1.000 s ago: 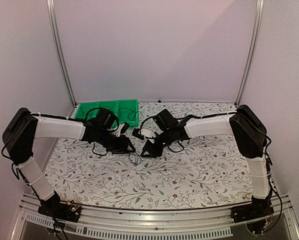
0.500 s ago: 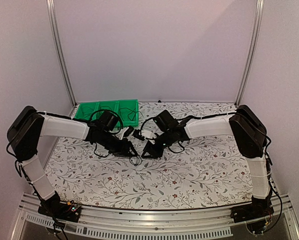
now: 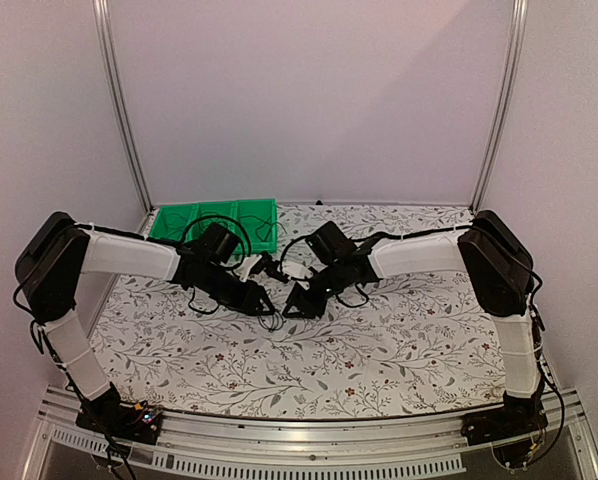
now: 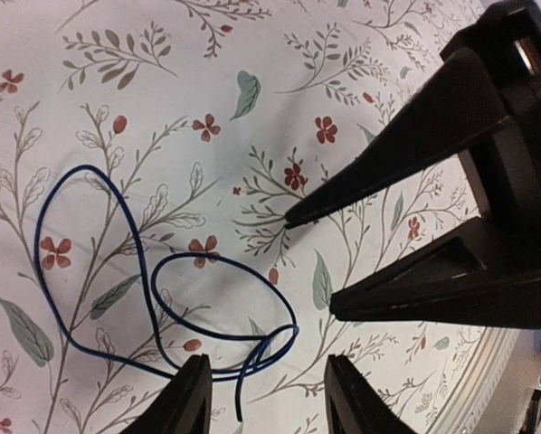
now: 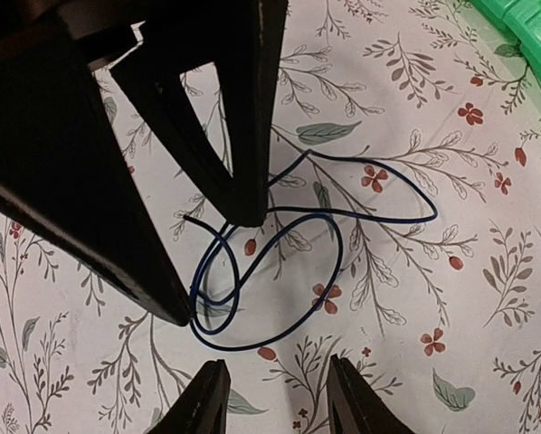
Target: Untangle the cables
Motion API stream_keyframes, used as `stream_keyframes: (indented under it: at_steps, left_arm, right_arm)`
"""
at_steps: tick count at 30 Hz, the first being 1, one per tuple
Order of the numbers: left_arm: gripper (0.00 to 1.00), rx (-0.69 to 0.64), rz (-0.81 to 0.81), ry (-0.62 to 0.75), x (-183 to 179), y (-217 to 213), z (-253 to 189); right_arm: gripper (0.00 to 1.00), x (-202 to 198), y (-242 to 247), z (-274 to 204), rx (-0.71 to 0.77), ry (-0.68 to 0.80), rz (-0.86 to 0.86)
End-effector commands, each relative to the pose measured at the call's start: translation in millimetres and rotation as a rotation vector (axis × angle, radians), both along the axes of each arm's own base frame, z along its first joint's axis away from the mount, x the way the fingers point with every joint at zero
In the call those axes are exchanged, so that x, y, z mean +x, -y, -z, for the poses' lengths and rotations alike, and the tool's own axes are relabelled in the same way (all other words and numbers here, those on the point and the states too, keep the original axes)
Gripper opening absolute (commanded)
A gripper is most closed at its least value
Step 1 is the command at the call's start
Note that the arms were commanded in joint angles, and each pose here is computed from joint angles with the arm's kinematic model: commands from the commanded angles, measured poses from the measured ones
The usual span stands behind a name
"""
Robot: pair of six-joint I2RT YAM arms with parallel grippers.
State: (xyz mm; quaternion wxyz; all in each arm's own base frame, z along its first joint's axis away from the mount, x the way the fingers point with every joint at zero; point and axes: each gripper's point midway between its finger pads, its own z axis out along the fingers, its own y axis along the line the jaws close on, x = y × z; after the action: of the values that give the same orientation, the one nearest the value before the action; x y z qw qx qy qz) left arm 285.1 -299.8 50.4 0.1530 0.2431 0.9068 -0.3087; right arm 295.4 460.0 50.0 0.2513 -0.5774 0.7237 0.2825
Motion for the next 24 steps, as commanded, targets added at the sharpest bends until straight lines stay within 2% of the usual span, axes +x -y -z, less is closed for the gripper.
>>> stream_keyframes:
  at_steps: [1,9,11,15,20,24]
  left_arm:
    - [0.42,0.005,0.030,0.038,2.1,6.1,2.5]
    - [0.15,-0.056,0.071,0.012,-5.4,14.9,-3.1]
    - [0.14,-0.064,0.077,0.006,-8.0,15.6,-5.3]
    - [0.22,-0.053,0.069,0.002,-11.3,11.1,-4.8]
    - [0.15,-0.060,0.075,-0.013,-14.4,11.4,-2.7]
    - [0.05,-0.073,0.075,-0.002,-12.5,13.8,-9.8]
  right_arm:
    - [0.41,-3.2,0.6,-2.1,0.000,0.022,-0.004]
    - [0.41,-2.3,1.2,-1.5,-0.002,0.027,0.000]
    - [0.41,-1.9,0.7,-2.0,-0.001,0.029,0.000]
    - [0.41,-2.1,-0.2,-1.6,0.001,0.028,0.000]
    - [0.41,-2.3,-0.9,-0.3,0.002,0.023,0.000]
    - [0.41,-1.9,-2.5,-0.7,0.005,0.025,-0.001]
